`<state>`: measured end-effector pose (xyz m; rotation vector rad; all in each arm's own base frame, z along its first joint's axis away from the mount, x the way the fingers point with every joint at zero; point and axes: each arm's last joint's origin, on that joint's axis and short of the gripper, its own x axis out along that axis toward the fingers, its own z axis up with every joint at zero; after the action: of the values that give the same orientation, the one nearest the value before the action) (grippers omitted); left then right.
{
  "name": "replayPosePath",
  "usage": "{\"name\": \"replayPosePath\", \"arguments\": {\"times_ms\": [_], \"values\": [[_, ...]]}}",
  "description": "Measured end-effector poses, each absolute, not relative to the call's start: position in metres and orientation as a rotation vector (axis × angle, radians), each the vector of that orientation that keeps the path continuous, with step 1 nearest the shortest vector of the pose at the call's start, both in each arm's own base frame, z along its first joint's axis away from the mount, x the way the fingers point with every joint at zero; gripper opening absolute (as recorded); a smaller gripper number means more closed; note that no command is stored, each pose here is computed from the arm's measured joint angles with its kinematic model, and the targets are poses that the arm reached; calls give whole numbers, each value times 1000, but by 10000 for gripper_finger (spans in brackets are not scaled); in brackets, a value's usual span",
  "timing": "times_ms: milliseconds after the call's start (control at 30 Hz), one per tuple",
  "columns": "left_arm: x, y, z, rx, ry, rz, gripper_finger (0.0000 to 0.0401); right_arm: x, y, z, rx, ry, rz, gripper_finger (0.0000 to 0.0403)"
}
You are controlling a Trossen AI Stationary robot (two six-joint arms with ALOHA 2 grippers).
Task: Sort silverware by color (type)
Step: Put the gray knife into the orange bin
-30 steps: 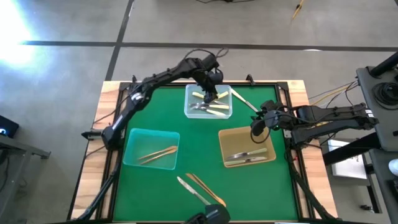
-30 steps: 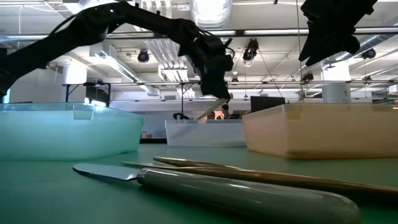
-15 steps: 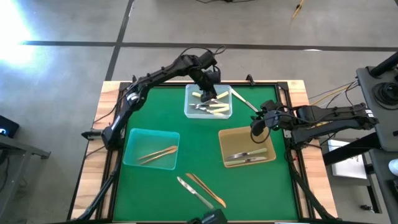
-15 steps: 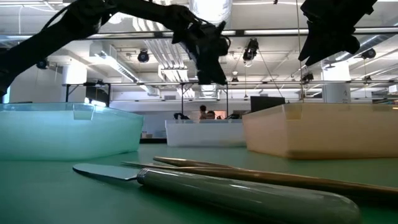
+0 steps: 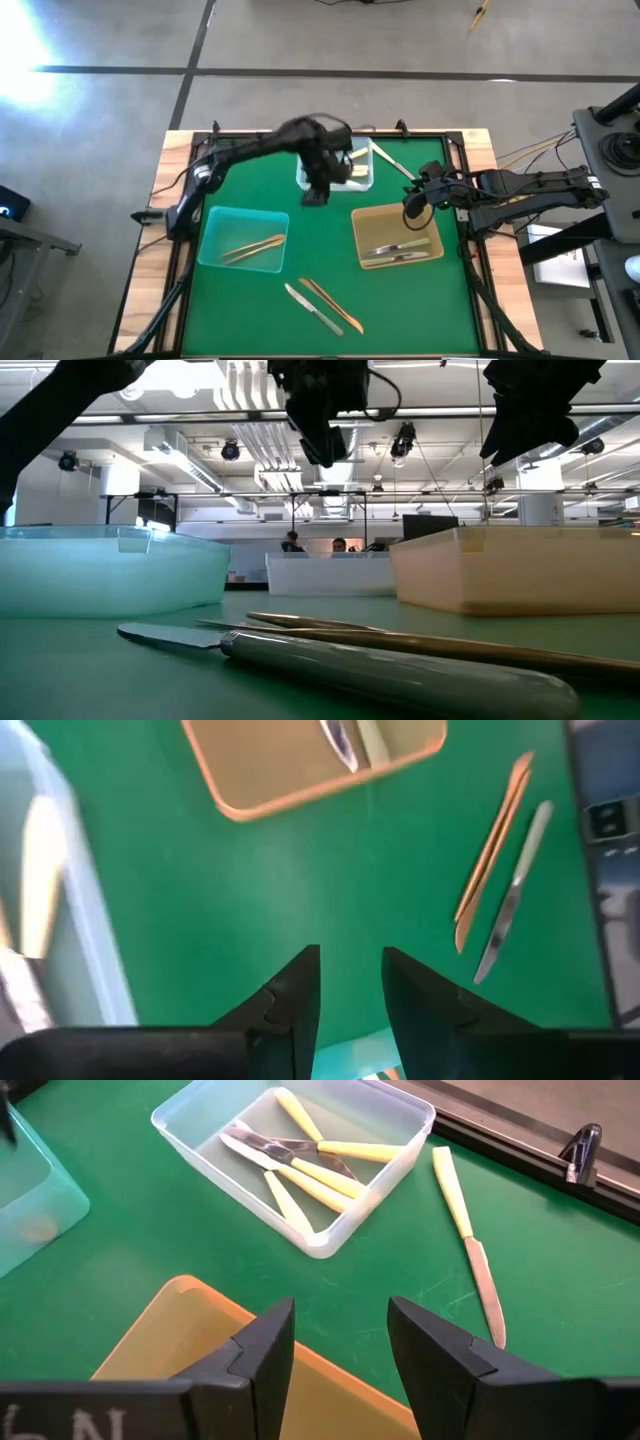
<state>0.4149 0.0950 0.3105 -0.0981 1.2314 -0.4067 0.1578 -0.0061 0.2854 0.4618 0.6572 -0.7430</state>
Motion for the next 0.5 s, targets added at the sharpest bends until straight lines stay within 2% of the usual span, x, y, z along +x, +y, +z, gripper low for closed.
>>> {"name": "replayPosePath", "arguments": {"times_ms": [267,500], "values": [[425,23,288,-68,1369,-387,92,158,-6,285,462,657,-743,153],[439,-35,272,-198,1307,-302,92,158,-6,285,462,658,-743,153]]}}
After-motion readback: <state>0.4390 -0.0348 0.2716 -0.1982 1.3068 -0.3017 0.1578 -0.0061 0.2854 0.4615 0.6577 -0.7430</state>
